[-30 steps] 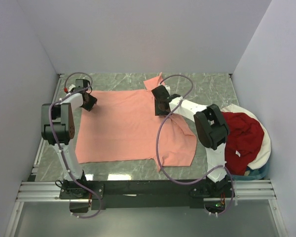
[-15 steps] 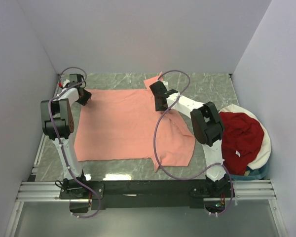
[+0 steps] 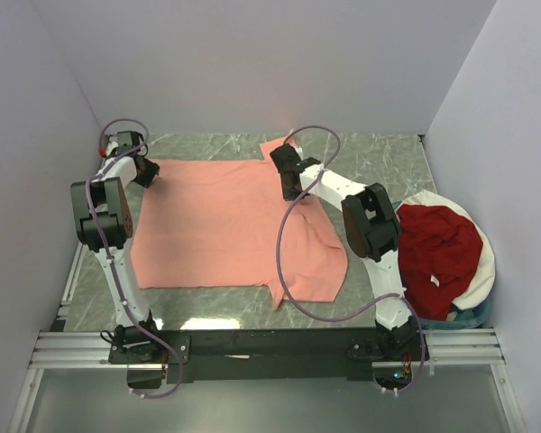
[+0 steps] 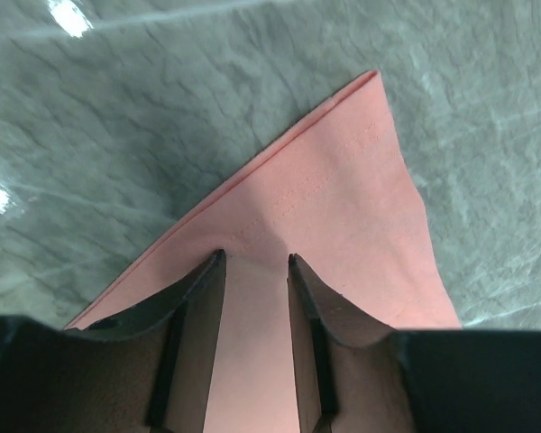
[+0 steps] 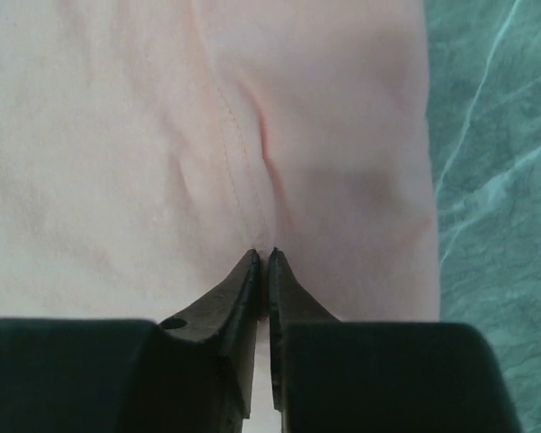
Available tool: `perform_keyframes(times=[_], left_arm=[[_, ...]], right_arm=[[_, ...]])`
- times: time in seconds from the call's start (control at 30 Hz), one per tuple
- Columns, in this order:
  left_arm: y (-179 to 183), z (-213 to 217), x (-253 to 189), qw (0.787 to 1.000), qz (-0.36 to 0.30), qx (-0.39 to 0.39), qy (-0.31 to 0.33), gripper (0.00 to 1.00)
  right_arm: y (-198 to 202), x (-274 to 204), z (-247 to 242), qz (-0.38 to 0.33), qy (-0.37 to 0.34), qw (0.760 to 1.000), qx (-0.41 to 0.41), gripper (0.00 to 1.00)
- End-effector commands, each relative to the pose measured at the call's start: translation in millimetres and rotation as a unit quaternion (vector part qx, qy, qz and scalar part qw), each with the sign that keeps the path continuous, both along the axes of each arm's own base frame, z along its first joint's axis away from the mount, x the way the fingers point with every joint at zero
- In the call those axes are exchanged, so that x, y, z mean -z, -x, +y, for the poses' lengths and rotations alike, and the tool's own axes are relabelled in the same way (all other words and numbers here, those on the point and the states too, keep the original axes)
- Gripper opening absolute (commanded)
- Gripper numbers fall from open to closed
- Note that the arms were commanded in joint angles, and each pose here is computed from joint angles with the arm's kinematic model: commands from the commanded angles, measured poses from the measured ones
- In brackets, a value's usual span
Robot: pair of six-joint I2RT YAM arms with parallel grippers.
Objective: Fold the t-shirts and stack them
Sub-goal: Flatten the tshirt out
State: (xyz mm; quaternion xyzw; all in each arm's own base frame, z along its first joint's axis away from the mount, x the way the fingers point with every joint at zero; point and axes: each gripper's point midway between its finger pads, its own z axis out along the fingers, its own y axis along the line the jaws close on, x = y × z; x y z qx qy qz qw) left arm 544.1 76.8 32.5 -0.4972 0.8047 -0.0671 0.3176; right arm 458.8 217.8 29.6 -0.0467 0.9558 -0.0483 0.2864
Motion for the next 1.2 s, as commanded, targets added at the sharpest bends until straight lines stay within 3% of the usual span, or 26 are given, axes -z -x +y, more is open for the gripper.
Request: perform_keyframes(times=[0.0, 0.07, 0.3, 0.5, 0.6, 0.7, 0.73, 0.83, 1.0, 1.07, 1.13, 1.17], left_arm=[[9, 23, 14, 1.000, 0.027, -0.012, -0.006, 0.40], [9, 27, 13, 0.999, 0.027, -0.016, -0.007, 0.40], [2, 40, 4, 1.000, 0.015, -0.021, -0.012, 0.40], [-7, 41, -4, 1.000, 0.002, -0.010, -0.017, 0.40], [-9, 40, -6, 1.000, -0.003, -0.005, -0.017, 0.40], [-12, 37, -9, 1.000, -0.011, 0.003, -0.010, 0.41], [-14, 35, -10, 1.000, -0.016, 0.008, -0.005, 0.41], [-17, 31, -17, 0.999, -0.027, 0.019, 0.001, 0.45], [-24, 23, -62, 0.996, -0.082, 0.046, 0.001, 0.57], [-22, 19, -78, 0.994, -0.096, 0.048, 0.004, 0.59], [-12, 16, -98, 0.993, -0.111, 0.038, 0.010, 0.59], [-6, 15, -104, 0.993, -0.113, 0.030, 0.014, 0.59]], right_arm=[[-27, -26, -6, -0.027, -0.012, 1.000, 0.010, 0.06], [-40, -37, -18, -0.035, -0.019, 0.999, 0.022, 0.00], [-78, -65, -73, -0.056, -0.054, 0.994, 0.073, 0.00], [-103, -51, -103, -0.044, -0.064, 0.991, 0.105, 0.00], [-109, -50, -119, -0.042, -0.082, 0.988, 0.121, 0.07], [-107, -54, -130, -0.042, -0.079, 0.987, 0.134, 0.25], [-105, -57, -133, -0.043, -0.074, 0.987, 0.139, 0.36], [-94, -70, -137, -0.051, -0.076, 0.985, 0.145, 0.47], [-58, -91, -137, -0.067, -0.107, 0.979, 0.161, 0.51], [-37, -81, -132, -0.053, -0.131, 0.977, 0.160, 0.51], [-19, -101, -122, -0.073, -0.167, 0.971, 0.155, 0.51], [-2, -83, -117, -0.058, -0.182, 0.970, 0.151, 0.50]])
